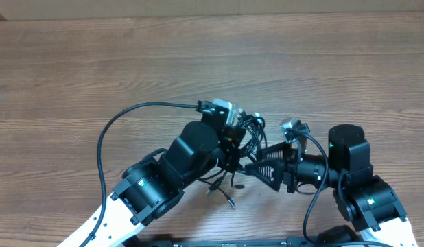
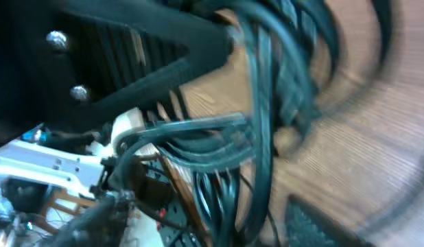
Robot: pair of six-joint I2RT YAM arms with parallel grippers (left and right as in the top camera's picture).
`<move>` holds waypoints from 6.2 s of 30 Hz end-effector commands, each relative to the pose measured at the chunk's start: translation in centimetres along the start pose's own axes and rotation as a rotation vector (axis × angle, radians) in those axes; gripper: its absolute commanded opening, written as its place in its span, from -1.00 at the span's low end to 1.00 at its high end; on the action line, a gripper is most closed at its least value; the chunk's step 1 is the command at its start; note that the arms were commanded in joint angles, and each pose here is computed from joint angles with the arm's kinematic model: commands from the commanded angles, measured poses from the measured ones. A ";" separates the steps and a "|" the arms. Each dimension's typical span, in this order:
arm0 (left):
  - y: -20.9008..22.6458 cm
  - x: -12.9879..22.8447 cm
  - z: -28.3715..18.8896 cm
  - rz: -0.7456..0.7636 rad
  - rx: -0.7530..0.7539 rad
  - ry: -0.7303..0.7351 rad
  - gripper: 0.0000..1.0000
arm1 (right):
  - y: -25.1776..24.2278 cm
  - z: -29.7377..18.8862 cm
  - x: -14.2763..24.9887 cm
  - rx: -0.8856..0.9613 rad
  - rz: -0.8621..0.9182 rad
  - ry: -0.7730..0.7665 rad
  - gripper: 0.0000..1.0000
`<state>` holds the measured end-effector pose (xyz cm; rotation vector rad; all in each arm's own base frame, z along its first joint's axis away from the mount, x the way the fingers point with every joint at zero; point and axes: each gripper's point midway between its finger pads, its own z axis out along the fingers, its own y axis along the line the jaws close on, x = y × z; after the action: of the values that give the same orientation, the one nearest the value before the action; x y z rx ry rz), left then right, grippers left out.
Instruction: Untangle cables
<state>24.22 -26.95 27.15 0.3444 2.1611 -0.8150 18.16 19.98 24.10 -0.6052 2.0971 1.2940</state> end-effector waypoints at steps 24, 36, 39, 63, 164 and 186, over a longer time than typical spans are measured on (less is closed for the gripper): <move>5.8 0.6 -1.4 -0.435 -0.306 -0.072 -0.91 | -2.5 -0.4 -0.5 0.166 0.146 -0.047 1.00; -1.4 0.2 -0.5 0.186 0.079 0.027 -0.92 | -2.6 -0.5 -0.3 0.168 0.156 -0.039 1.00; -0.1 -0.4 -0.4 0.125 0.014 0.004 -0.92 | -3.0 -0.7 -0.5 0.181 0.171 -0.052 1.00; -0.6 -2.1 -1.8 0.108 0.452 0.089 -0.92 | -4.7 -3.5 -4.5 0.197 0.169 -0.226 1.00; -2.5 -1.5 -2.5 -0.028 0.617 0.182 -0.92 | -5.9 -3.5 -3.0 0.269 0.111 -0.171 1.00; -9.6 0.8 -5.3 0.099 0.909 0.256 -0.92 | -15.1 -9.5 0.5 0.890 0.545 -0.308 1.00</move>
<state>18.64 -30.87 30.77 0.9110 1.9623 -1.6237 24.28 9.67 18.97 0.2401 2.3460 0.7782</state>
